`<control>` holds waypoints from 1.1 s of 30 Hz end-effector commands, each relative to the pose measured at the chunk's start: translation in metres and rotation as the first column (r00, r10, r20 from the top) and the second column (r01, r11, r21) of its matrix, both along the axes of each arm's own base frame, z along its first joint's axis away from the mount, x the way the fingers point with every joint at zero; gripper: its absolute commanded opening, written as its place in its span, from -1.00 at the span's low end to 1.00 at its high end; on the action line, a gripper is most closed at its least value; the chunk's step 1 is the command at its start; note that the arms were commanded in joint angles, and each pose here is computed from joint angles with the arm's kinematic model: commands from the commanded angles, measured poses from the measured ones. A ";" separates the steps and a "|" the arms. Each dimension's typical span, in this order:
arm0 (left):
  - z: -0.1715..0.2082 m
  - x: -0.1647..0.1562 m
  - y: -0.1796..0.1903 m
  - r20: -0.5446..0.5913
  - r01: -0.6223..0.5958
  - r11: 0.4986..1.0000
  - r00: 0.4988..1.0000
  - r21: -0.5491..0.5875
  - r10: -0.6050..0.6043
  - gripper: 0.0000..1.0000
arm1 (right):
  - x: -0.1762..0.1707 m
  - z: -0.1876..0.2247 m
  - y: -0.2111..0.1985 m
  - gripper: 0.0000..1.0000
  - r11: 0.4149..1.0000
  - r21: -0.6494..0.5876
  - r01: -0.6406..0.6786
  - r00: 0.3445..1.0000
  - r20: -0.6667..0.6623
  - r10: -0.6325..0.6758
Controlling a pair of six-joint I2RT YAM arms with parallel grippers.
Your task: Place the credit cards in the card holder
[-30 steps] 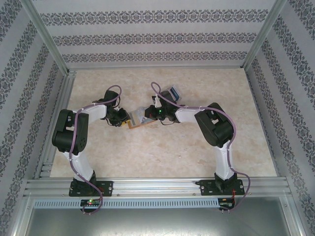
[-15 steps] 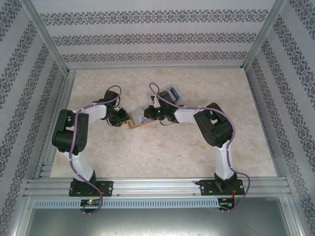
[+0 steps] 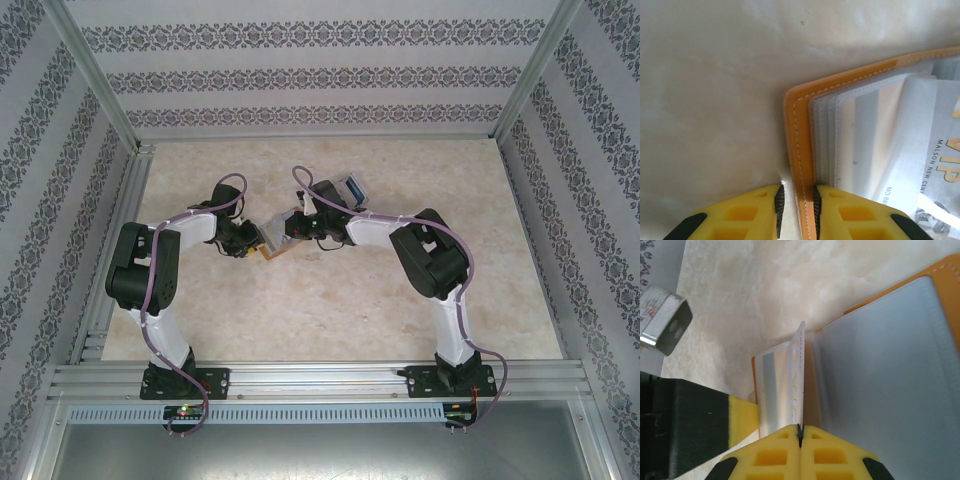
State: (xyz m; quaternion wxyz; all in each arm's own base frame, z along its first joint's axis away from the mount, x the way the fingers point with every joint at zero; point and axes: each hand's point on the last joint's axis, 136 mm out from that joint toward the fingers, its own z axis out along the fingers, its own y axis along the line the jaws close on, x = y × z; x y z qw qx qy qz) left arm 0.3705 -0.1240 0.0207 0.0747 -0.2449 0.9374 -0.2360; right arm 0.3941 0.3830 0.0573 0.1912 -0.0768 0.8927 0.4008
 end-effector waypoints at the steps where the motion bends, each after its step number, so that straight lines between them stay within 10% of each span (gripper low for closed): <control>1: -0.009 0.000 -0.008 -0.017 0.030 1.000 0.999 0.008 -0.030 -0.47 | -0.025 -0.036 0.001 -0.87 0.993 -0.095 -0.071 0.995 -0.080 0.064; 21: -0.011 0.010 0.008 -0.025 0.048 0.995 0.999 0.089 -0.046 -0.50 | -0.057 -0.032 -0.011 -0.89 0.963 -0.025 -0.267 0.931 -0.265 0.251; 33: -0.016 -0.010 0.003 -0.044 0.019 0.999 0.999 0.039 -0.018 -0.50 | -0.049 -0.042 0.010 -0.76 0.969 -0.208 -0.136 0.983 -0.151 0.106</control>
